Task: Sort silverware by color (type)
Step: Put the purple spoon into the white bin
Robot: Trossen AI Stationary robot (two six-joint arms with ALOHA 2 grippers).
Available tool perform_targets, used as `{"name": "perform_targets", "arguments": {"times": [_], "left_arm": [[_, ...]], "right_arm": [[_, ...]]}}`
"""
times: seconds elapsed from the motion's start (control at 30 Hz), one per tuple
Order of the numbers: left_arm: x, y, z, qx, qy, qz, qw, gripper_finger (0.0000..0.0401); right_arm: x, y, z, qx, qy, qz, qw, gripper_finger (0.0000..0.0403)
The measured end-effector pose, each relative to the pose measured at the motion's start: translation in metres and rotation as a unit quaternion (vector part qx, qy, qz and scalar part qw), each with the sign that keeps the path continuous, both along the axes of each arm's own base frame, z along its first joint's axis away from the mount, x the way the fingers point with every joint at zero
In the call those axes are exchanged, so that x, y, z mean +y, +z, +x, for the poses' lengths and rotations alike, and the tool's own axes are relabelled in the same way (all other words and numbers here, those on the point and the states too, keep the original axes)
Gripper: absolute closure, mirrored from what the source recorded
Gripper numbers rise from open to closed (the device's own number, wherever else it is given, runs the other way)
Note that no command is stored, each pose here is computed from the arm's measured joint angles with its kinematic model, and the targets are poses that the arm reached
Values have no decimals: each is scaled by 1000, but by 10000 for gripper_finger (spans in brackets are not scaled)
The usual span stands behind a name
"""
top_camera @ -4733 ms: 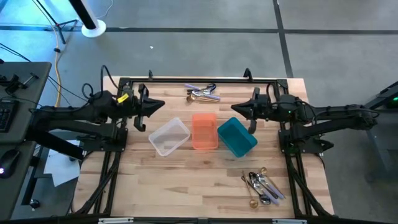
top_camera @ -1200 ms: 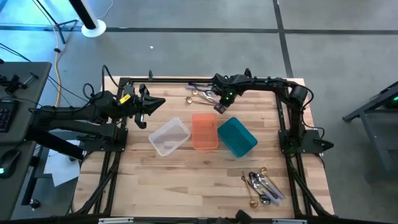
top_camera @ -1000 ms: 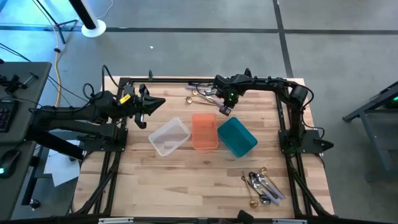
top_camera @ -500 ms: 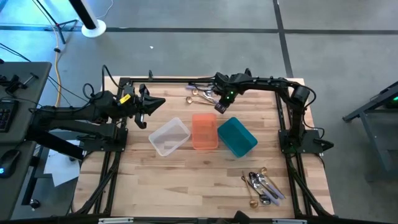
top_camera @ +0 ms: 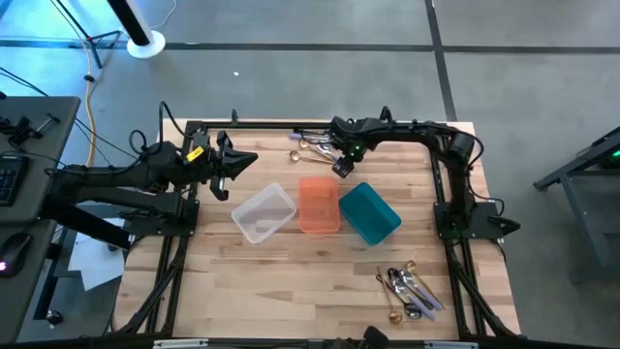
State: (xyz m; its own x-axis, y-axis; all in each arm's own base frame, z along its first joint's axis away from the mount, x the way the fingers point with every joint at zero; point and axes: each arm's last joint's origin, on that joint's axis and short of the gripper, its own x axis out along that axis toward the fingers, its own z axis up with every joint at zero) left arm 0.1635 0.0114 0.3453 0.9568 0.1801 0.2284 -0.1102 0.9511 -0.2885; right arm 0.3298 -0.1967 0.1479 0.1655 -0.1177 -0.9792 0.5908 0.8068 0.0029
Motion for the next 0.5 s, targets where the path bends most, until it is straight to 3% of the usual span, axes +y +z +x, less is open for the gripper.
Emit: {"name": "perform_targets", "arguments": {"times": [0.33, 0.5], "left_arm": [[0, 0, 0, 1, 0, 0, 1000, 401], [0, 0, 0, 1, 0, 0, 1000, 401]], "right_arm": [[2, -13, 5, 9, -3, 6, 1000, 204], [5, -17, 7, 24, -6, 0, 1000, 245]]}}
